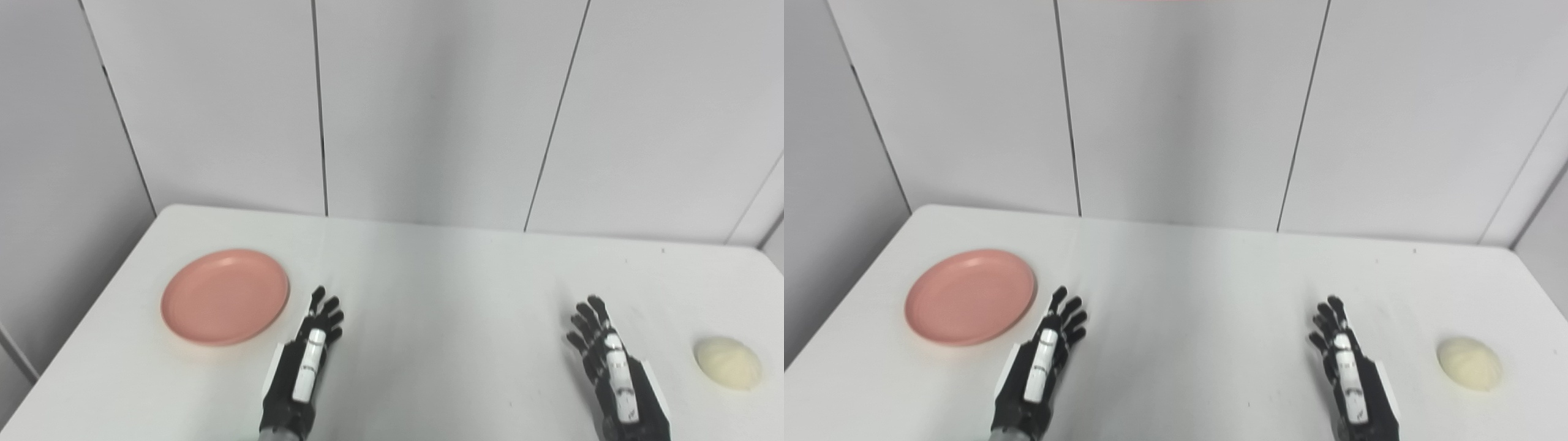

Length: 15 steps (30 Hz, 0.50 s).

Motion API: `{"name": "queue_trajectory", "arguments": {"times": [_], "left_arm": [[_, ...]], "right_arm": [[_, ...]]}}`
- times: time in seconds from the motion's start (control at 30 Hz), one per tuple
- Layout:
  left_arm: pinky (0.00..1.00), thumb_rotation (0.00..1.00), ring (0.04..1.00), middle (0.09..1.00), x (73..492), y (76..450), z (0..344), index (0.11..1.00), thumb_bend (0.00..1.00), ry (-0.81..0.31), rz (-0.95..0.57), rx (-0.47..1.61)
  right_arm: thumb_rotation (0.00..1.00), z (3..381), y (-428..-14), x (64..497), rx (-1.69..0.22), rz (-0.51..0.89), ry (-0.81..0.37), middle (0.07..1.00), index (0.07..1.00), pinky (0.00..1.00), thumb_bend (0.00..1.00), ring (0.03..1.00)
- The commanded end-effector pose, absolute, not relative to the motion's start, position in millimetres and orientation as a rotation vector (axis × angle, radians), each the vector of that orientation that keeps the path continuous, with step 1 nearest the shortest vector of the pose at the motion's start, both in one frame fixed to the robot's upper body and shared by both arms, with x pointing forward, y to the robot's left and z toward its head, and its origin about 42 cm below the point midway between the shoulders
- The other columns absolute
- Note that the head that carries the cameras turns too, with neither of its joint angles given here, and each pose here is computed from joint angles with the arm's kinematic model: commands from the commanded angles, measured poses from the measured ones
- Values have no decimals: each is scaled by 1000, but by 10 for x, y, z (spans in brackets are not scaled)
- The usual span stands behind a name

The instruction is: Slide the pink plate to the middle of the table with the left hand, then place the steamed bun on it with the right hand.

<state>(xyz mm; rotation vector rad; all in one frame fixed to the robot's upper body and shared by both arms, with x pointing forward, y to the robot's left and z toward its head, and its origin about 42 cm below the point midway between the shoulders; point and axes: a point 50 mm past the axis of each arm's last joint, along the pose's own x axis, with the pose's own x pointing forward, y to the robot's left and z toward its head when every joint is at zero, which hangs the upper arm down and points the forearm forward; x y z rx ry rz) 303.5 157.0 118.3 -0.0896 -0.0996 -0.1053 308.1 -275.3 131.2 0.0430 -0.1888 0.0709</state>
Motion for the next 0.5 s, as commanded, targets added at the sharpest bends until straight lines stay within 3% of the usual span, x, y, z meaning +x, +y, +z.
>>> {"name": "queue_trajectory", "arguments": {"times": [0.0, 0.13, 0.3, 0.37, 0.47], "left_arm": [[925, 943, 932, 957, 3079, 1615, 1218, 993, 633, -147, -112, -83], [922, 941, 935, 957, 3070, 1687, 1239, 996, 575, -189, -119, -71], [933, 896, 935, 949, 3105, 1735, 1312, 994, 595, -286, -125, -65], [906, 906, 908, 928, 3142, 1746, 1398, 978, 690, -324, -99, -77], [898, 894, 897, 916, 3221, 1794, 1576, 969, 738, -402, -57, -92]], "right_arm": [[939, 1188, -2714, 3033, 54, 67, -187, 956, 973, 942, 750, 959], [927, 1159, -2639, 3020, 56, 68, -185, 946, 964, 916, 742, 943], [912, 1123, -2624, 2988, 49, 69, -175, 948, 956, 910, 750, 940], [910, 1126, -2633, 2982, 48, 68, -172, 954, 960, 915, 736, 948], [911, 1131, -2640, 2982, 53, 64, -165, 957, 964, 918, 734, 952]]}}
